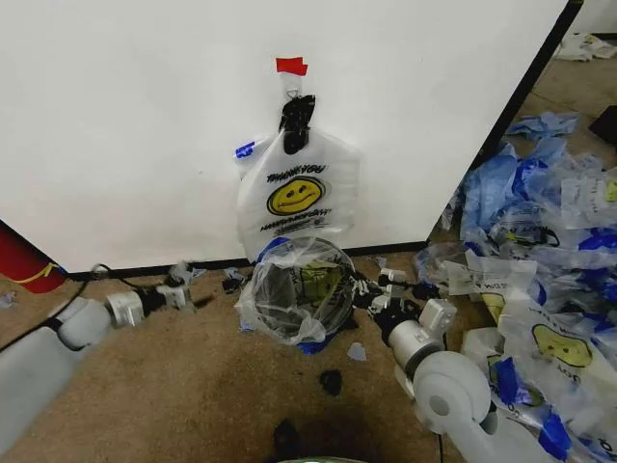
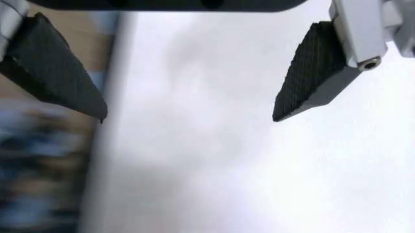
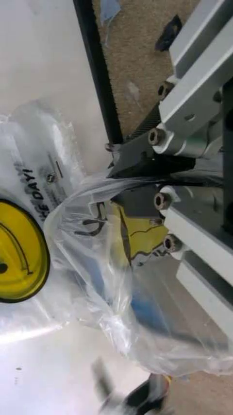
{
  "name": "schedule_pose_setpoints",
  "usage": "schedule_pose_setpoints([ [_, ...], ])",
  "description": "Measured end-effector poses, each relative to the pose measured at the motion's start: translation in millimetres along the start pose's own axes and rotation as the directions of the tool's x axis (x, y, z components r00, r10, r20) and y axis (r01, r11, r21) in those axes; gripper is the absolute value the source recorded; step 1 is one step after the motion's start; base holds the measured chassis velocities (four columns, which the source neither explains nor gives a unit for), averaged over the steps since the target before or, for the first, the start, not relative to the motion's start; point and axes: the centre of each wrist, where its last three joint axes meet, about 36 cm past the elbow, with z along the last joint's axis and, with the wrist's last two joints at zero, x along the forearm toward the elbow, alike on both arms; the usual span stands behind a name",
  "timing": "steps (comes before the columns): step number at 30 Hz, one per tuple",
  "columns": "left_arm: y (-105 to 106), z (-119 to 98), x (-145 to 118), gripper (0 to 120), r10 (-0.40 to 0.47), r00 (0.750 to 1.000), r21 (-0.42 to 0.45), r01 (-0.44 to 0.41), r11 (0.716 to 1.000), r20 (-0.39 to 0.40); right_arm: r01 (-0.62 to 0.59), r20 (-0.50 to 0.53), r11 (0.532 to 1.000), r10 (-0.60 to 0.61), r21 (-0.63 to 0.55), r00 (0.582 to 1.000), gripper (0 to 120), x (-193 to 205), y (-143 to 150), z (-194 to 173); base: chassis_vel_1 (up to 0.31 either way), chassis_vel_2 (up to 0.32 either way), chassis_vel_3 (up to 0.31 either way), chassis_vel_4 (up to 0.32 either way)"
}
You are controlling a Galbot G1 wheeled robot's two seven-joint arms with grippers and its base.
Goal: Pick up the garbage bag from the wall and place it over the trash bin.
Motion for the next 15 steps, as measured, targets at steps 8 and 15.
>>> schedule_pose_setpoints([
  [8,54,-110,-4,96,-0.377,0.922,0.154,0.386,0.910,-0.082,-0.006,0.008,1.000,0.006,0.001,1.000,0,0,-2,-1,0.000,0.000,0.000,0.000],
  [15,59,-183,7,98,-0.408,0.913,0.294,0.392,0.872,-0.008,-0.032,0.016,0.999,0.032,0.003,0.999,0,5,-8,0,0.000,0.000,0.000,0.000],
])
